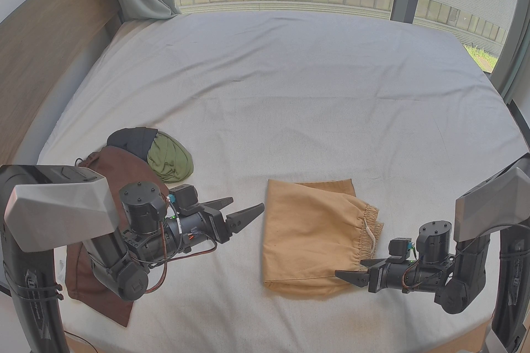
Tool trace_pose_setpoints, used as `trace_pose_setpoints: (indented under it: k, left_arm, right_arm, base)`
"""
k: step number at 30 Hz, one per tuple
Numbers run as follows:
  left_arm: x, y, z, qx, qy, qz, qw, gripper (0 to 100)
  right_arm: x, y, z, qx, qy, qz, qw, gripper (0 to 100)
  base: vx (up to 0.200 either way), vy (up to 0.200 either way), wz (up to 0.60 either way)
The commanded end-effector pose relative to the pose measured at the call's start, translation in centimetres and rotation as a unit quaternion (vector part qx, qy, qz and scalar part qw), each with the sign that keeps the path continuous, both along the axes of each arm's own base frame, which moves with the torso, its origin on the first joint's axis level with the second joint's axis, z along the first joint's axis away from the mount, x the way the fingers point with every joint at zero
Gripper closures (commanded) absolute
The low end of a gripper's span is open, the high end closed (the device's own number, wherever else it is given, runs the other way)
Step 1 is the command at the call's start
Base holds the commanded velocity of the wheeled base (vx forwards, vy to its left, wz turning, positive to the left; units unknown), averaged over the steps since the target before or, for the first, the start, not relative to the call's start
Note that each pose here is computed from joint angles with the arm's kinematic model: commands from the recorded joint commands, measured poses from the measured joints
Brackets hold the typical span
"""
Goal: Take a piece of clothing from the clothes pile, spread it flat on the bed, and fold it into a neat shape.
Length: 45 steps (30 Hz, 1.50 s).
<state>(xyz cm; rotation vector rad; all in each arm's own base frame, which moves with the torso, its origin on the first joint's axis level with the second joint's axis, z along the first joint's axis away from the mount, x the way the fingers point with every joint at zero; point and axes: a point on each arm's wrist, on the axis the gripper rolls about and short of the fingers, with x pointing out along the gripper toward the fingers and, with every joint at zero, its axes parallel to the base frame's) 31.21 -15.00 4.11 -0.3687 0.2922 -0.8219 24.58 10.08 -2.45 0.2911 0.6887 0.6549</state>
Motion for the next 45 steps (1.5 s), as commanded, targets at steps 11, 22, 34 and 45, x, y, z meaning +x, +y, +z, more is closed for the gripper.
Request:
trace_pose_setpoints:
  k: [11,22,34,45]
  left_arm:
    - [0.1,-0.1,-0.4,0.003,0.004,0.001,1.0000,0]
    - [0.0,-0.1,-0.4,0.003,0.003,0.000,1.0000,0]
    - [0.0,-0.2,-0.5,0.004,0.004,-0.001,1.0000,0]
    - [0.0,-0.1,-0.5,0.004,0.004,0.001,1.0000,0]
  right_arm:
    - [-1.2,-1.9,2.7,0.005,-0.030,-0.009,0.9995,0]
    - [-1.0,-3.4,0.2,-0.011,0.023,-0.041,0.9988,0]
    - [-0.2,-3.1,-2.1,-0.014,0.052,-0.041,0.9977,0]
    - [1.7,-2.3,-2.1,0.016,0.038,-0.050,0.9979,0]
  base:
    - [0.000,0.000,0.00]
    - [0.000,0.000,0.00]
    - [0.000,0.000,0.00]
    - [0.000,0.000,0.00]
